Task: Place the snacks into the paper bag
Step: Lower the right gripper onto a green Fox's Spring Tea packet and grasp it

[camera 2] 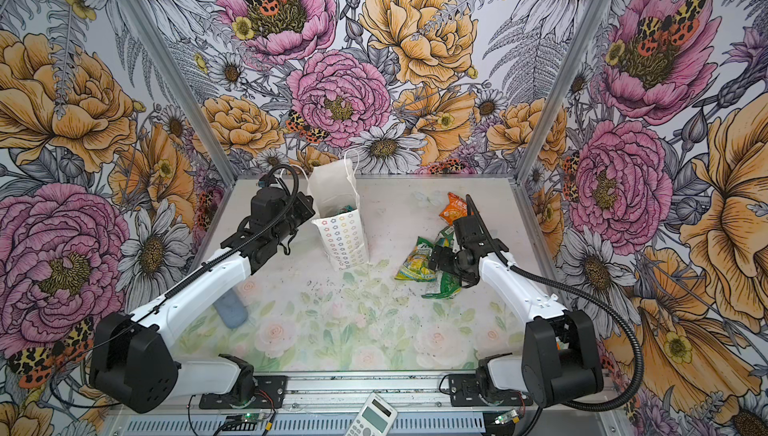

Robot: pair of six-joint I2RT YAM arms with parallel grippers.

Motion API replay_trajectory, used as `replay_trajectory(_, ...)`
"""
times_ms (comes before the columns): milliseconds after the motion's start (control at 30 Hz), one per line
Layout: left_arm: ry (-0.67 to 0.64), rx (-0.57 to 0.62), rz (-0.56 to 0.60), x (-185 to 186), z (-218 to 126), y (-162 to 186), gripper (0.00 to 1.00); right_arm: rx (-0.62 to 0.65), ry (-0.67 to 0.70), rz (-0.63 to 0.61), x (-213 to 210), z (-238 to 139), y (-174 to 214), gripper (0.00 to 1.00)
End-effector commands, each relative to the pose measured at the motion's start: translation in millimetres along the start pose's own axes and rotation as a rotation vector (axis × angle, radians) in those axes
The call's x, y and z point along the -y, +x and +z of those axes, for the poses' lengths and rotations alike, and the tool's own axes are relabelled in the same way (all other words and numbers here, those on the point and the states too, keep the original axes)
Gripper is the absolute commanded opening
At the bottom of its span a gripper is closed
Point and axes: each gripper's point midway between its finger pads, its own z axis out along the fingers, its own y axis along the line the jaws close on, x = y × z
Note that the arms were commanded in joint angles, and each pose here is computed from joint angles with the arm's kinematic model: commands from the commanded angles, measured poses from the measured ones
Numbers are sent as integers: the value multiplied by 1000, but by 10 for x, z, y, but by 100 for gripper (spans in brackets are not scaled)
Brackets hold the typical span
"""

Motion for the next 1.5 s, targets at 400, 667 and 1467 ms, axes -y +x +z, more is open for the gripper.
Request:
replay_trajectory(400, 12, -8, 7, 43, 43, 11, 0, -41, 182, 31, 412, 364, 42, 99)
replay_trajectory(667, 12, -5, 7, 46, 26, 2, 0, -62, 148, 28, 350, 633, -32, 97)
replay_trajectory(1467, 10, -5, 8, 42, 30, 2, 0, -29, 93, -44, 275, 523, 7, 42)
